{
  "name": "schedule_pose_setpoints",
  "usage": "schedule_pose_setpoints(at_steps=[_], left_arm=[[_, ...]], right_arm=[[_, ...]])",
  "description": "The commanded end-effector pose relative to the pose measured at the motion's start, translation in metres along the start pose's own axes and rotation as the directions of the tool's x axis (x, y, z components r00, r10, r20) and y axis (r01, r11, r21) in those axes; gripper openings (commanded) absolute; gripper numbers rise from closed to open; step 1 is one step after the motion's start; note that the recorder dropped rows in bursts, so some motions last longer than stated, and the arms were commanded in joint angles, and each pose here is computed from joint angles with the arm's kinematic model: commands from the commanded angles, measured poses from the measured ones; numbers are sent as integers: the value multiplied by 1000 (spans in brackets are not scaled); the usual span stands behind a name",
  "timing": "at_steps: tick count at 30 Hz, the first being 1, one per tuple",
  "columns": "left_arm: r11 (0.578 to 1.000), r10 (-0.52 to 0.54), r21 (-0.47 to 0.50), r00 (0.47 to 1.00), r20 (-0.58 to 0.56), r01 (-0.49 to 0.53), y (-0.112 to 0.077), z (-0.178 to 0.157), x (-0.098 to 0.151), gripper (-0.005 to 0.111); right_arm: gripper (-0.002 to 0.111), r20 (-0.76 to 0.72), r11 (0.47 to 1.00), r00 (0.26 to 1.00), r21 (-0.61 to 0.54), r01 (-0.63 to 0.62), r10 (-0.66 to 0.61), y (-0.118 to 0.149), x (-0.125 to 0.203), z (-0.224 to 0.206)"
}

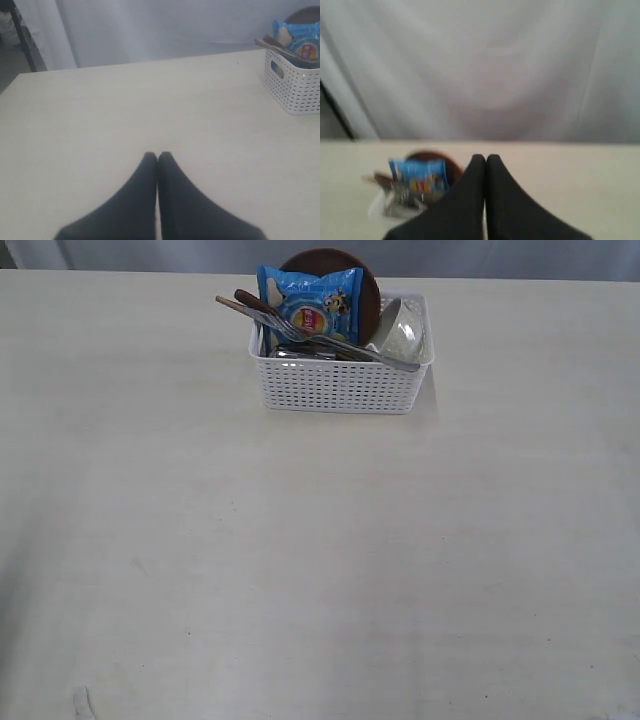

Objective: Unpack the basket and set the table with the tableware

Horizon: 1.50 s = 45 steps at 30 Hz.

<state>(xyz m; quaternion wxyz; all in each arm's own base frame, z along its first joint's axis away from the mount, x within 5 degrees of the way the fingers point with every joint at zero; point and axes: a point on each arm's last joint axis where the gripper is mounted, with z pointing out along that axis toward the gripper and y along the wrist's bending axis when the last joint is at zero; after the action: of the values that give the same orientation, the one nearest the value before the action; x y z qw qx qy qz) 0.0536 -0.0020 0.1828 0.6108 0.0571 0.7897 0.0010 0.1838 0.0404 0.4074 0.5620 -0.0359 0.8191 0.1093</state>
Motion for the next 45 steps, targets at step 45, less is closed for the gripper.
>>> schedule_pose_setpoints(at_steps=[45], left_arm=[[1000,3,4,1000,1,-3,0,0,1,0]], right_arm=[[12,-576,775,607,-622,109,-548,107,70,327]])
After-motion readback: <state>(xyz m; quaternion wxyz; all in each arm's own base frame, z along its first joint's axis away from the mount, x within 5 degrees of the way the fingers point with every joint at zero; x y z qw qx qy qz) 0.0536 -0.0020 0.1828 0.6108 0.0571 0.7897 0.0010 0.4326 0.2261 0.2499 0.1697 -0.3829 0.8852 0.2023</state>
